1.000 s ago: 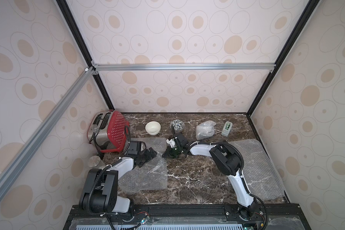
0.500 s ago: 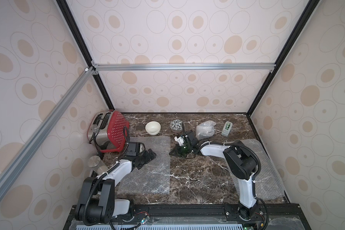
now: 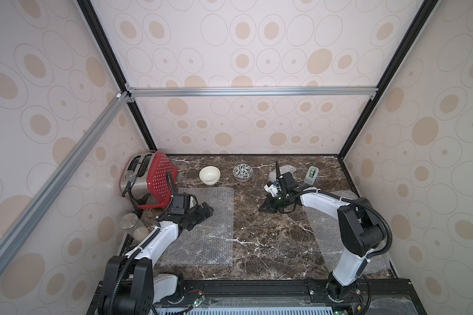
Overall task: Wrap bowls in bubble wrap
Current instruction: Move the bubble wrap to the center of the board.
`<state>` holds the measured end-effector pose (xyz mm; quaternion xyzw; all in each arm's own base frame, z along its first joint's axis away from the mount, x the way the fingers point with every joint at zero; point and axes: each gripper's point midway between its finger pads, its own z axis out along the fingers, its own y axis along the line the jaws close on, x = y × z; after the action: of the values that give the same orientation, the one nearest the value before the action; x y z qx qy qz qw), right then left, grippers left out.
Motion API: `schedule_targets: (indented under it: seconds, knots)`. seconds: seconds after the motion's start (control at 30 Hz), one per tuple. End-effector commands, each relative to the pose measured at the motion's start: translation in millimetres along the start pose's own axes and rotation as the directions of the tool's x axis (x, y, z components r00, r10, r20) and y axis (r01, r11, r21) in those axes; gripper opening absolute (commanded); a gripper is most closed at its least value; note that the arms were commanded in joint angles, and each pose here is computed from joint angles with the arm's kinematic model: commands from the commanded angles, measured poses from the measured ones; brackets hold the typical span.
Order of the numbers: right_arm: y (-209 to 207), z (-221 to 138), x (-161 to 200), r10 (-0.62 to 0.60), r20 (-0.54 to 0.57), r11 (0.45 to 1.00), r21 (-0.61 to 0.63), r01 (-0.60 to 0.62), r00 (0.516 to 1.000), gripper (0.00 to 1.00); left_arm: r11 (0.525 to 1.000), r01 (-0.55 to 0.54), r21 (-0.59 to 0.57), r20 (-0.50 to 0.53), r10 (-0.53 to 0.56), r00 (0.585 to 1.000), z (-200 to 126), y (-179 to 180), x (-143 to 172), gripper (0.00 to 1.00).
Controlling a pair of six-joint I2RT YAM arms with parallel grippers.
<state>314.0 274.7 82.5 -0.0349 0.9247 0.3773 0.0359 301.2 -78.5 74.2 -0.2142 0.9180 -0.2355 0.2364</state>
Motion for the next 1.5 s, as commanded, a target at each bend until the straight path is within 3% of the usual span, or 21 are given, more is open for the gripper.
schedule_targets:
  seconds: [0.0, 0.1, 0.4, 0.57, 0.83, 0.93, 1.03, 1.1, 1.23, 1.47]
  knots:
    - [10, 23, 24, -0.039, -0.079, 0.999, 0.018, 0.041, 0.996, 0.21, 0.995, -0.036, -0.096, -0.033, 0.033, 0.999, 7, 14, -1, 0.95]
    - [18, 53, 20, -0.057, -0.067, 0.996, 0.059, 0.061, 0.996, 0.31, 0.99, -0.035, -0.134, -0.08, 0.025, 0.996, 21, 21, 2, 0.94]
    - [27, 120, -5, -0.014, 0.01, 0.992, 0.124, 0.013, 1.0, 0.39, 0.983, -0.058, -0.177, -0.127, 0.036, 0.991, 35, 29, 16, 0.94]
    - [46, 147, -4, 0.061, -0.019, 0.997, -0.047, -0.062, 0.998, 0.4, 0.984, -0.054, -0.169, -0.128, 0.033, 0.991, 36, 30, 21, 0.94]
    - [89, 156, -5, 0.072, -0.052, 0.964, -0.254, -0.083, 0.996, 0.39, 0.987, -0.057, -0.151, -0.134, 0.037, 0.99, 38, 25, 23, 0.93]
    - [96, 151, -7, 0.067, -0.043, 0.954, -0.291, -0.076, 0.997, 0.32, 0.988, -0.063, -0.142, -0.132, 0.044, 0.99, 39, 20, 23, 0.93]
    - [96, 144, -7, 0.053, -0.029, 0.959, -0.279, -0.059, 0.998, 0.12, 0.989, -0.067, -0.129, -0.131, 0.05, 0.99, 39, 15, 24, 0.93]
    - [90, 135, -9, 0.056, -0.02, 0.962, -0.265, -0.059, 0.998, 0.05, 0.991, -0.065, -0.115, -0.124, 0.051, 0.991, 36, 10, 22, 0.93]
    - [71, 105, -14, 0.046, -0.015, 0.975, -0.216, -0.048, 0.999, 0.04, 0.992, -0.084, -0.09, -0.096, 0.075, 0.993, 22, -2, 16, 0.93]
    - [13, 31, -4, 0.027, -0.109, 0.999, -0.035, -0.031, 0.994, 0.05, 0.987, -0.124, -0.1, 0.0, 0.124, 0.992, -11, -12, -2, 0.94]
